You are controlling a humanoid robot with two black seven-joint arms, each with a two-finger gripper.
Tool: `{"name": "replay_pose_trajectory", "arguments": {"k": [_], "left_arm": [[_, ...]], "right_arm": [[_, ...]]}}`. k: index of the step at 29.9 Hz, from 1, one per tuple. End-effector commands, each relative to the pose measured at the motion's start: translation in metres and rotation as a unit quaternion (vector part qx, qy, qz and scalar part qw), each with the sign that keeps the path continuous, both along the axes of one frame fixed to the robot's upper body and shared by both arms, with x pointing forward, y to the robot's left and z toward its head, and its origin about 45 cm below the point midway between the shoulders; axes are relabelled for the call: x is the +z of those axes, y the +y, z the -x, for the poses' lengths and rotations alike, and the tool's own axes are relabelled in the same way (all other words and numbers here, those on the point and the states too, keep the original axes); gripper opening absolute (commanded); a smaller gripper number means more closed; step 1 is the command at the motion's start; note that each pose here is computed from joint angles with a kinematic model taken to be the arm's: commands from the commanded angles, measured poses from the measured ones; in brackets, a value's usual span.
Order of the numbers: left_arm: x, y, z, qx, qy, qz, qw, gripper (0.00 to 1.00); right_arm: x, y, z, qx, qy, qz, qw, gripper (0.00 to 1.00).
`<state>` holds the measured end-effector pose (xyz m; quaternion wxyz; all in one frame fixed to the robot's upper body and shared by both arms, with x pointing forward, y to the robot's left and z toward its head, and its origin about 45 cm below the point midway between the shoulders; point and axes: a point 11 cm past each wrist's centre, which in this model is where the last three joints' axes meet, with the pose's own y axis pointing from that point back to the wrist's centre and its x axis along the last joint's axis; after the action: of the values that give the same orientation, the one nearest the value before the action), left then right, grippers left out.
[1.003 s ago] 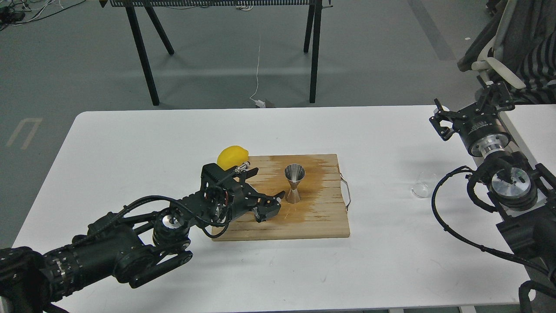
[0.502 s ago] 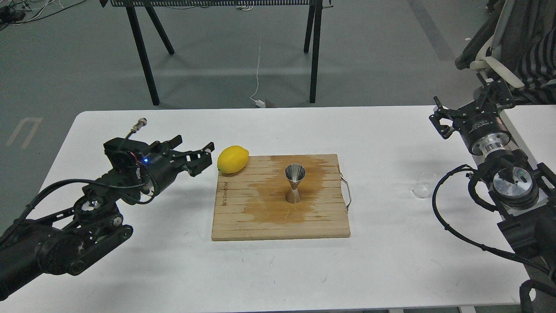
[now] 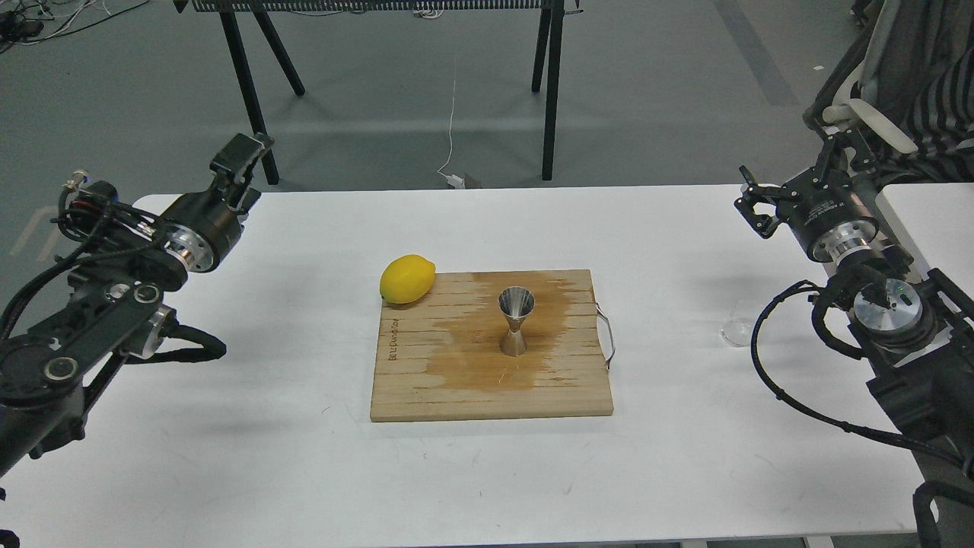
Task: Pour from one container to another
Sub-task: 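Open the left gripper and withdraw it to rest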
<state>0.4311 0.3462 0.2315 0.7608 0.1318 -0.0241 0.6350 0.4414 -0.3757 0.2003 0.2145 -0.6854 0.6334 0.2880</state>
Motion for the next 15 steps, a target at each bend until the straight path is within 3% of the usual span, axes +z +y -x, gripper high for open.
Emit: {"name": "replay_pose_trajectory", "arguments": {"k": [1, 4, 7, 15], "left_arm": [[0.014, 0.024, -0.018, 0.021, -0.002, 0.078, 0.997, 0.99], [0.017, 0.036, -0.027, 0.008, 0.011, 0.167, 0.986, 0.99], [0.022, 0.04, -0.03, -0.01, 0.013, 0.231, 0.973, 0.99], [0.021, 0.043, -0.027, -0.02, 0.015, 0.239, 0.971, 1.0]], "right_arm": [[0.008, -0.001, 0.0, 0.008, -0.01, 0.005, 1.0, 0.99], [0.03, -0.007, 0.003, 0.016, -0.037, 0.009, 0.999, 0.99], [0.019, -0.01, 0.018, 0.012, -0.032, -0.005, 0.999, 0.99], [-0.011, -0.027, 0.089, -0.017, -0.018, -0.096, 0.995, 0.99]]}}
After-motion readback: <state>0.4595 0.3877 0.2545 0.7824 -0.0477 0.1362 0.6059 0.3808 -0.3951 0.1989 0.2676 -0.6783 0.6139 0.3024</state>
